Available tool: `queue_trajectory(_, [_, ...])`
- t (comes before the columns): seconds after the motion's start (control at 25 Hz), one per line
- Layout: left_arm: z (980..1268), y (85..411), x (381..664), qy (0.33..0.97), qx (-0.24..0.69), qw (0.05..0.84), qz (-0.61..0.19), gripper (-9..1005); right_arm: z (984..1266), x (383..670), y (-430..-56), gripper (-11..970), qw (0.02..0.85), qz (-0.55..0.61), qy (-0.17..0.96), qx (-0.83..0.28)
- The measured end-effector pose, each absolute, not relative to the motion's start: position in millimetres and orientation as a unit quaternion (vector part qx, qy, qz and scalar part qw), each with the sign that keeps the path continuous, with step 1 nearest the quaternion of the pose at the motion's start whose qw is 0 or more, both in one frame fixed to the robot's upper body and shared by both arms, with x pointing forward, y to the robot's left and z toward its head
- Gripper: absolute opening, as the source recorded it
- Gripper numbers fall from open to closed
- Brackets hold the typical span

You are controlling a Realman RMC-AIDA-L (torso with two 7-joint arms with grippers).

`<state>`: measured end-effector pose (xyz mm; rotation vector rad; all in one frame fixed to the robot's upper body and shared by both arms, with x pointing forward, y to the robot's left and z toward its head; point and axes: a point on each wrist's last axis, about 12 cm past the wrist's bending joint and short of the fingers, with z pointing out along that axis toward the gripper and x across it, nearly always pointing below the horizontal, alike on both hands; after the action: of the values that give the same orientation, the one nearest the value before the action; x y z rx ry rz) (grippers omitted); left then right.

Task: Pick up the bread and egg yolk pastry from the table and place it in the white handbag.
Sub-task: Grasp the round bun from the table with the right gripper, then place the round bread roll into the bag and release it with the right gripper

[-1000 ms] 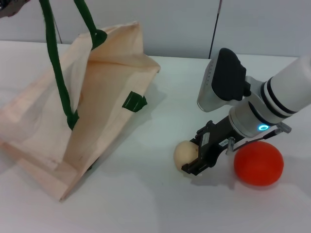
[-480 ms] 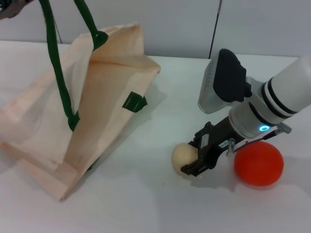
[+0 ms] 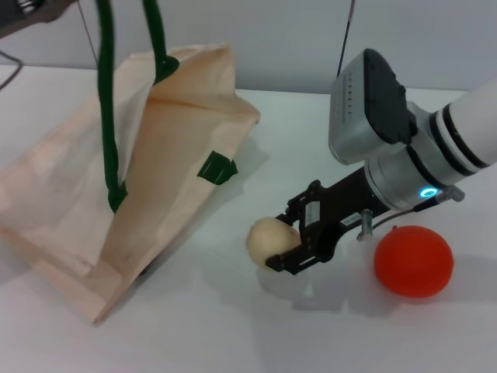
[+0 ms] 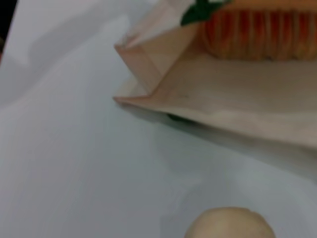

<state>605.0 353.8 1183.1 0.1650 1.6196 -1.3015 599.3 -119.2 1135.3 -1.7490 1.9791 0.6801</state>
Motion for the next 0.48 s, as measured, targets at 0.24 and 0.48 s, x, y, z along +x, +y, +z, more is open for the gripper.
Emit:
queue_trajectory(0.24, [1193, 327, 611, 0.658, 0.112, 0.472, -0.577, 113, 1146, 595, -102, 662, 0.222, 0.259, 0.681, -0.648])
queue_trajectory(0.48, [1199, 309, 611, 0.638, 0.14, 0.449, -0.609, 113, 1152, 598, -86, 650, 0.241, 0.256, 0.668, -0.656])
